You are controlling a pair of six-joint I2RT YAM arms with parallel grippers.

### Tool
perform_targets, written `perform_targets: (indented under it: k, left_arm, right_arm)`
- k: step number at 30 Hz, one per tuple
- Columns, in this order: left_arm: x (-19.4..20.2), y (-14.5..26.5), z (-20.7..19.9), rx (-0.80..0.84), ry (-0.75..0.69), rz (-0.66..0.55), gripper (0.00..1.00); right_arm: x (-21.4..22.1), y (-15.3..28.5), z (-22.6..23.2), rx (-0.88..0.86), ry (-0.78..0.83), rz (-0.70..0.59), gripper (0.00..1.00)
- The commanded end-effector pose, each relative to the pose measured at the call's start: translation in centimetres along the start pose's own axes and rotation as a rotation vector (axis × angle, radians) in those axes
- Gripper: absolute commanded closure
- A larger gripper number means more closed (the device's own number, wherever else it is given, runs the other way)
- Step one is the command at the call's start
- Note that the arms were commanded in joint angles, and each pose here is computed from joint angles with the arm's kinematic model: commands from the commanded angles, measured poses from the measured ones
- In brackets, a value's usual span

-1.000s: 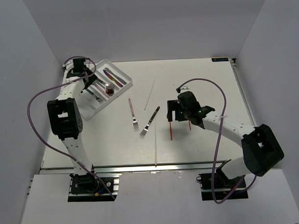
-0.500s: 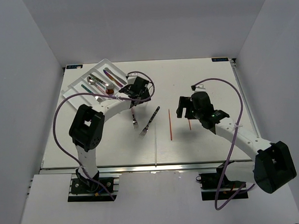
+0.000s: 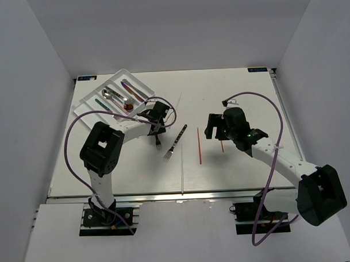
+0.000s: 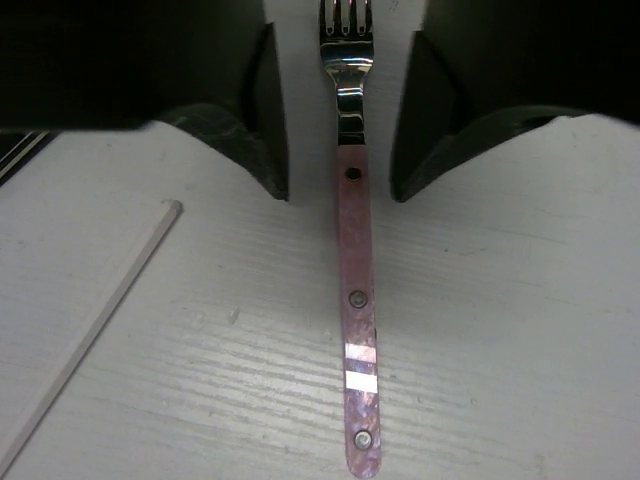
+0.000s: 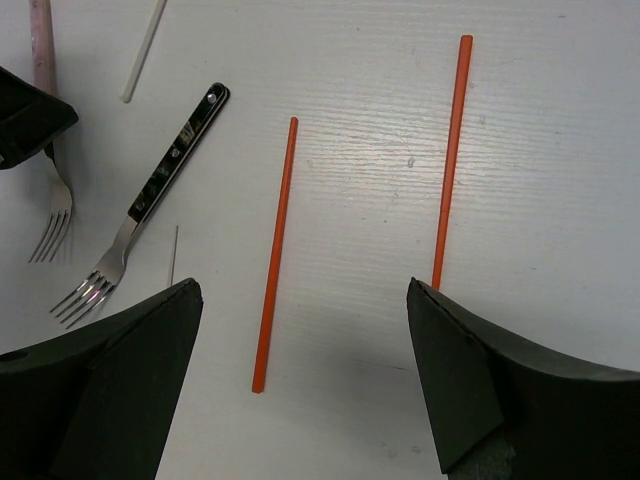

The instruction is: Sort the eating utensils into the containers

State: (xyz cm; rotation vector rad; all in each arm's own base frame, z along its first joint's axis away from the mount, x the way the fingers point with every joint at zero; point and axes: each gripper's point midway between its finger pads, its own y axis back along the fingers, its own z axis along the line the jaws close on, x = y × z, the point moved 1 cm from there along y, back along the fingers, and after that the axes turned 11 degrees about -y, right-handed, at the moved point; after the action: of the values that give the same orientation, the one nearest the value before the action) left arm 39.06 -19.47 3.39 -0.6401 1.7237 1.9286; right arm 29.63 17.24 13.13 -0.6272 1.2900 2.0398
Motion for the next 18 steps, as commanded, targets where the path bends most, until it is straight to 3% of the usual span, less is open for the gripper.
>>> perform_targets:
  k: [1, 2, 7, 8, 13, 16, 18]
  left_arm:
    - [0.7, -0.4, -0.6, 0.04, 0.01, 0.005, 0.49]
    - [1.0, -0.5, -0.7, 0.045, 0.011, 0.01, 0.61]
    - [2.0, -0.3, 0.4, 0.038, 0.012, 0.022, 0.9]
    - [1.6, 0.1, 0.8, 0.036, 0.019, 0.011, 1.0]
    - [-3.0, 4.8, 3.6, -0.035, 0.039, -0.112, 1.0]
    - [-7.0, 8.5, 6.7, -0.084, 0.11, -0.209, 1.0]
    - [-9.0, 9.0, 10.9, -0.134, 0.204, -0.236, 1.0]
  right_arm:
    - [-0.3, -0.4, 0.4, -0.024, 0.004, -0.021, 0.13]
    - [-0.3, -0.5, 0.3, -0.021, 0.004, -0.02, 0.13]
    - [-0.3, -0.5, 0.3, -0.021, 0.004, -0.019, 0.13]
    - [-0.3, -0.5, 0.4, -0.024, 0.004, -0.02, 0.13]
    - [-0.4, -0.5, 0.3, -0.023, 0.003, -0.025, 0.13]
    - [-0.2, -0.6, 0.4, -0.025, 0.004, -0.018, 0.13]
    - [-0.1, -0.7, 0.3, -0.024, 0.004, -0.015, 0.13]
